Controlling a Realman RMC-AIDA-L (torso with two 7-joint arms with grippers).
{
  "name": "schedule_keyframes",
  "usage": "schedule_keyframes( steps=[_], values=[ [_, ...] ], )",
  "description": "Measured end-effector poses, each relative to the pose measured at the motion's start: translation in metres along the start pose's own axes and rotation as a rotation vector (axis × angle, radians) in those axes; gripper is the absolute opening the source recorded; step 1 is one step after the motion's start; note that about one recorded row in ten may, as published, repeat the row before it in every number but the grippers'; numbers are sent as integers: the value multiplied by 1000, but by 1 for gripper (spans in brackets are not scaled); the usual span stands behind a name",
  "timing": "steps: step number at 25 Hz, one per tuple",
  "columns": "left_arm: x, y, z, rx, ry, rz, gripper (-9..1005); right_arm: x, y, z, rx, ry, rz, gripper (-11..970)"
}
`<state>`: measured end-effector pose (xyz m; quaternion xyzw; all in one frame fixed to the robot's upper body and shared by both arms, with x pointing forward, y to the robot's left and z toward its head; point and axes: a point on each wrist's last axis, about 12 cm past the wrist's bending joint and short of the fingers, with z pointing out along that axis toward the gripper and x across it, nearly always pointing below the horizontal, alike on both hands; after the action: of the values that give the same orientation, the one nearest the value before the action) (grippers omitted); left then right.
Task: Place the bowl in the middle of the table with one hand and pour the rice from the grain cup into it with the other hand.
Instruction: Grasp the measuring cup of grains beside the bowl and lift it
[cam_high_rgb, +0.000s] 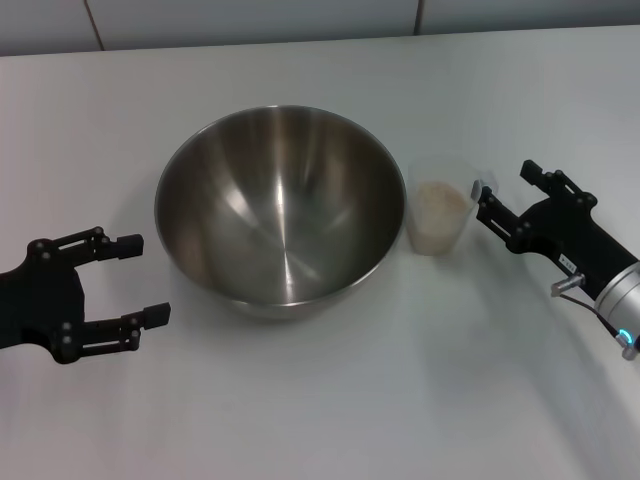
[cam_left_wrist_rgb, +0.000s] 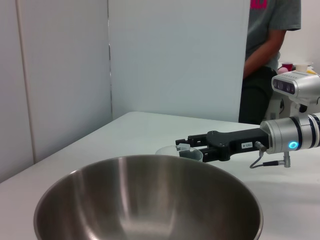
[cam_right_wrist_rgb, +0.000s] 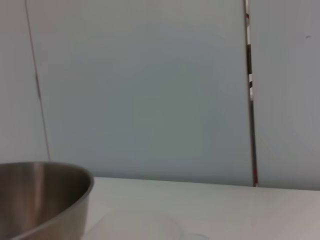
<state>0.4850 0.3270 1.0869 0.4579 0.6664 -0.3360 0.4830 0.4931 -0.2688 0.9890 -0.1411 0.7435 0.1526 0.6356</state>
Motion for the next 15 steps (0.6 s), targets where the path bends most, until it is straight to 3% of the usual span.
schedule_keyframes(
  steps=[4,10,15],
  values=[
    [0,0,0,-1,0,-1,813,1,0,-2,5,3,-6,676],
    [1,-1,-1,-3,1,-3,813,2,0,-3,3,4,-6,467],
    [2,-2,-1,-4,1,4,813,2,0,-3,1,6,-8,374]
  ],
)
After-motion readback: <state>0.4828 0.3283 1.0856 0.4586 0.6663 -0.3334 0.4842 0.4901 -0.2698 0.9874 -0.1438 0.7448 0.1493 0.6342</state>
